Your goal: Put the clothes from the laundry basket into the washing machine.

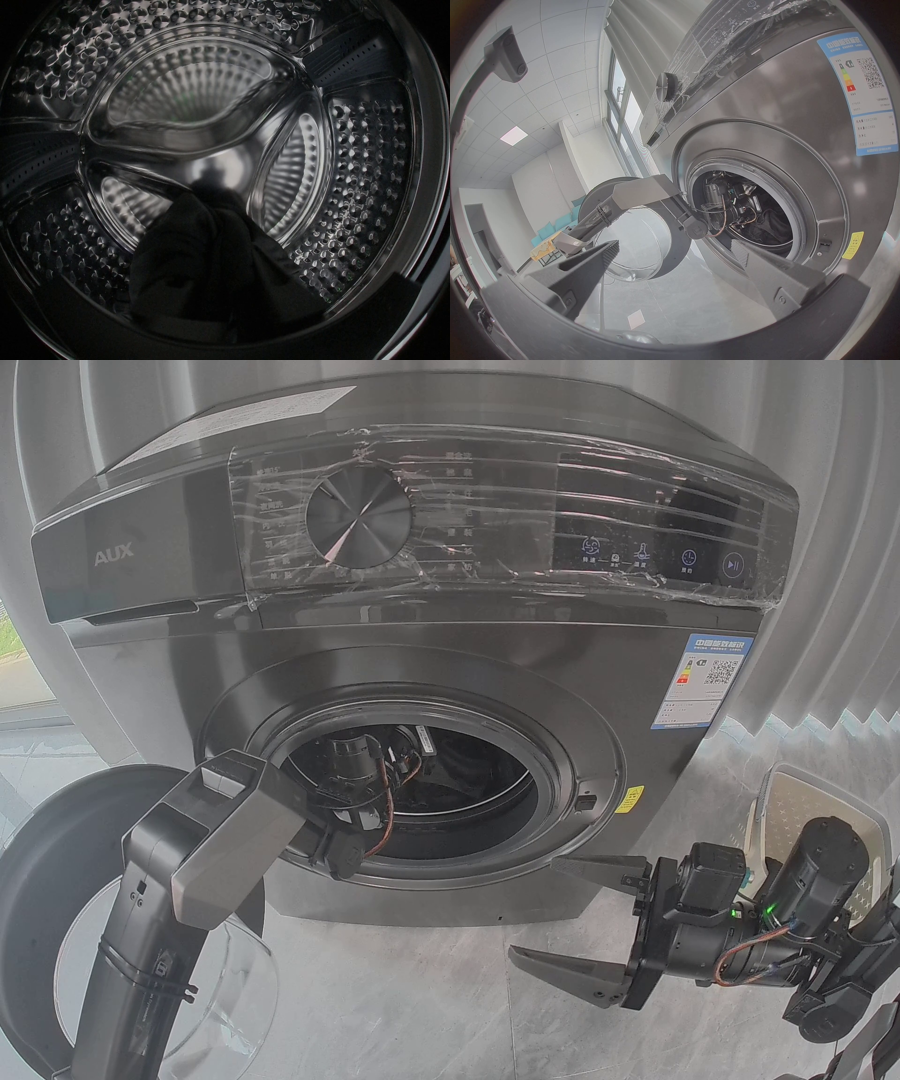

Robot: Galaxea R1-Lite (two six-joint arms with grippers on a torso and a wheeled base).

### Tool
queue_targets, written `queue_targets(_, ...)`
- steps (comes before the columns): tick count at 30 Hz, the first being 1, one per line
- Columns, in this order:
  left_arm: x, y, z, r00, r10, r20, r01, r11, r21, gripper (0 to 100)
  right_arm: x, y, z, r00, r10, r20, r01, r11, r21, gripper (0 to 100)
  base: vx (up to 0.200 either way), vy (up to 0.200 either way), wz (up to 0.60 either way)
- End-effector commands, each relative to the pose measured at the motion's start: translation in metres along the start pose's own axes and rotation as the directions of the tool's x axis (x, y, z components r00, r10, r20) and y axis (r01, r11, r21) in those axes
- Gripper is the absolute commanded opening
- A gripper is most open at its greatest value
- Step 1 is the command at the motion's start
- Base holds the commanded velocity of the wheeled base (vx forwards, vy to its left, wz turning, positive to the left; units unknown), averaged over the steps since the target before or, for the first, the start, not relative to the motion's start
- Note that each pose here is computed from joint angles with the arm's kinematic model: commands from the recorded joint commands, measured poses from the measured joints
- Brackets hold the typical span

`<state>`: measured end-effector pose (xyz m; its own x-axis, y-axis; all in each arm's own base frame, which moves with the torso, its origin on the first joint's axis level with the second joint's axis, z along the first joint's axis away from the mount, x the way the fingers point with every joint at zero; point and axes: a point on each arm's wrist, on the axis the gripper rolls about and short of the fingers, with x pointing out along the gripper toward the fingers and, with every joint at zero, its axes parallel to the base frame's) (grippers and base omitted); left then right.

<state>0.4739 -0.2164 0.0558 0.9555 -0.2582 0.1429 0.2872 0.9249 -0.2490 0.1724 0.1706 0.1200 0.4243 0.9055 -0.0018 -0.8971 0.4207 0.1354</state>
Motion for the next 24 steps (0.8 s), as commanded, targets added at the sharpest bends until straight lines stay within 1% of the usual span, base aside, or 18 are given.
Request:
queue_targets(1, 0.0, 0.001, -0.004, 1.0, 0.001, -0.004, -0.001, 1.0, -0.001, 100, 0.0, 0.0, 0.0, 1.0, 0.001, 0.0, -0.001, 1.0, 0.0, 100, 0.0, 0.0, 0.0)
queue_targets(3, 0.0, 0.001, -0.006, 1.0, 0.003, -0.005, -0.003, 1.0, -0.001, 100, 0.0, 0.0, 0.0, 1.0, 0.001, 0.0, -0.001, 1.0, 0.0, 100, 0.0, 0.0, 0.0)
queue_targets(7, -0.003, 0.002, -0.013, 0.999, 0.008, -0.032, -0.008, 1.0, 0.002, 100, -0.001, 0.0, 0.0, 1.0, 0.001, -0.001, -0.001, 1.0, 0.0, 100, 0.0, 0.0, 0.0)
queue_targets(13, -0.02, 0.005, -0.026, 0.993, 0.022, -0.113, -0.02, 1.0, 0.017, 100, -0.001, 0.0, 0.0, 1.0, 0.001, -0.001, -0.001, 1.0, 0.0, 100, 0.0, 0.0, 0.0)
queue_targets(17, -0.037, -0.003, -0.022, 0.989, 0.008, -0.146, -0.006, 1.0, 0.015, 100, -0.001, 0.0, 0.001, 1.0, 0.0, 0.002, 0.0, 1.0, -0.001, 100, 0.0, 0.0, 0.0)
queue_targets(19, -0.045, -0.005, -0.019, 0.988, 0.004, -0.156, -0.002, 1.0, 0.016, 100, -0.001, 0.0, 0.0, 1.0, 0.001, 0.002, -0.001, 1.0, -0.001, 100, 0.0, 0.0, 0.0)
queue_targets(21, -0.055, -0.011, -0.019, 0.985, -0.008, -0.17, 0.011, 1.0, 0.016, 100, -0.001, 0.0, 0.0, 1.0, 0.001, 0.002, -0.001, 1.0, -0.001, 100, 0.0, 0.0, 0.0)
queue_targets(24, -0.072, -0.016, -0.021, 0.981, -0.023, -0.192, 0.027, 0.999, 0.021, 100, -0.001, 0.001, 0.001, 1.0, 0.002, 0.004, -0.002, 1.0, -0.004, 100, 0.0, 0.0, 0.0)
